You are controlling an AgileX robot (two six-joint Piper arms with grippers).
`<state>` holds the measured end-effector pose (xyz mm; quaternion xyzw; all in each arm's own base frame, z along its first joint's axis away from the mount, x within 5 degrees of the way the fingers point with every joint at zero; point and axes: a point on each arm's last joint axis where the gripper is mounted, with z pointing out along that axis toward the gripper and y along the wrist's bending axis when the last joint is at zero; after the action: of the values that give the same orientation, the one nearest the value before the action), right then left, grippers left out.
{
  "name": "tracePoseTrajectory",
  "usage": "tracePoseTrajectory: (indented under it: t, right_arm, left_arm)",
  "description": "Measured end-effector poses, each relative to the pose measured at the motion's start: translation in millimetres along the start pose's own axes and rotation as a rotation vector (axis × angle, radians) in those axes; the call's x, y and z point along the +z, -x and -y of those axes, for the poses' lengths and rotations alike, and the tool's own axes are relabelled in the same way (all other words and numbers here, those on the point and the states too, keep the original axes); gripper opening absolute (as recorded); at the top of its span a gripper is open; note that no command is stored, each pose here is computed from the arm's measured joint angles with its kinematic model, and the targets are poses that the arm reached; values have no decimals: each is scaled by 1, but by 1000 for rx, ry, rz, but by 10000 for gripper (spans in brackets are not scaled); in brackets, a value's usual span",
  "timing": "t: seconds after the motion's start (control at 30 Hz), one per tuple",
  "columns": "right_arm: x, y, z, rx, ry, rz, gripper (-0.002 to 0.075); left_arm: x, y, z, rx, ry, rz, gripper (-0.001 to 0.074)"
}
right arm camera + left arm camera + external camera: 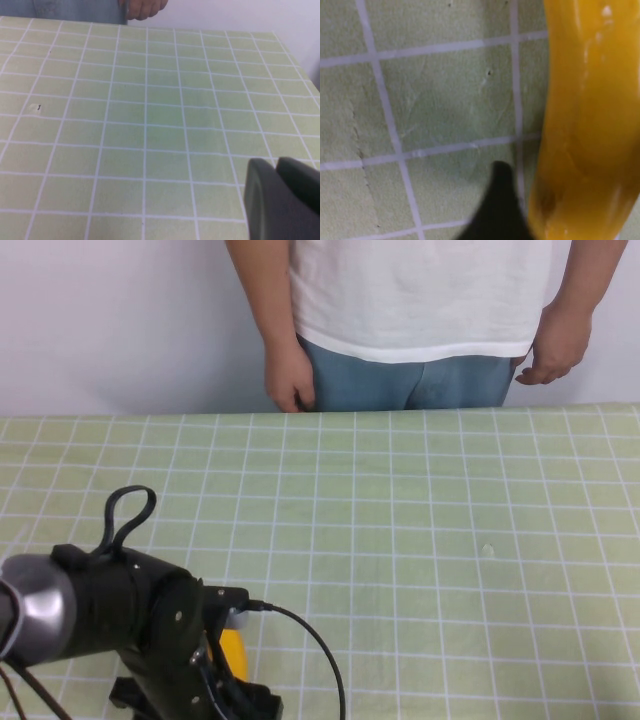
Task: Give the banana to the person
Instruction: Pick up the banana, then hand the grabbed banana to the person
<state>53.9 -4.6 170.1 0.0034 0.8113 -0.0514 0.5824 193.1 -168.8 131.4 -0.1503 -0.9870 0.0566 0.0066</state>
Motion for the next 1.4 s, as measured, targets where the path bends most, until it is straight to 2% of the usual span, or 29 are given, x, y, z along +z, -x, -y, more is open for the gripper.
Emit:
tracePoseTrajectory:
  t: [0.03, 0.13, 0.17, 0.2, 0.5, 0.67, 1.03, 1.23, 1.4]
  right_arm:
    - [0, 0, 0, 0, 0, 0, -7]
    - [0, 0, 0, 0, 0, 0, -7]
    - [0, 0, 0, 0, 0, 0, -7]
    - [0, 0, 0, 0, 0, 0, -7]
    - [0, 0, 0, 0, 0, 0, -7]
    - [0, 0, 0, 0, 0, 0, -7]
    - [0, 0, 0, 0, 0, 0, -7]
    - [0, 0, 0, 0, 0, 0, -7]
    - [0, 0, 0, 0, 0, 0, -8]
  left_arm:
    - [1, 0, 0, 0, 1, -2, 534]
    - [1, 0, 0, 2, 2, -5, 302]
    - [1, 0, 0, 7, 6, -4, 245]
    - [1, 0, -1, 14, 10, -3, 276]
    - [-2, -1, -4, 115, 40, -10, 265]
    - [-23, -3, -8, 219, 82, 61, 265]
    - [-116, -5, -27, 509, 348, 405, 265]
    - [-178, 12, -12, 754, 402, 544, 265]
    - [-221, 28, 4, 947, 407, 569, 265]
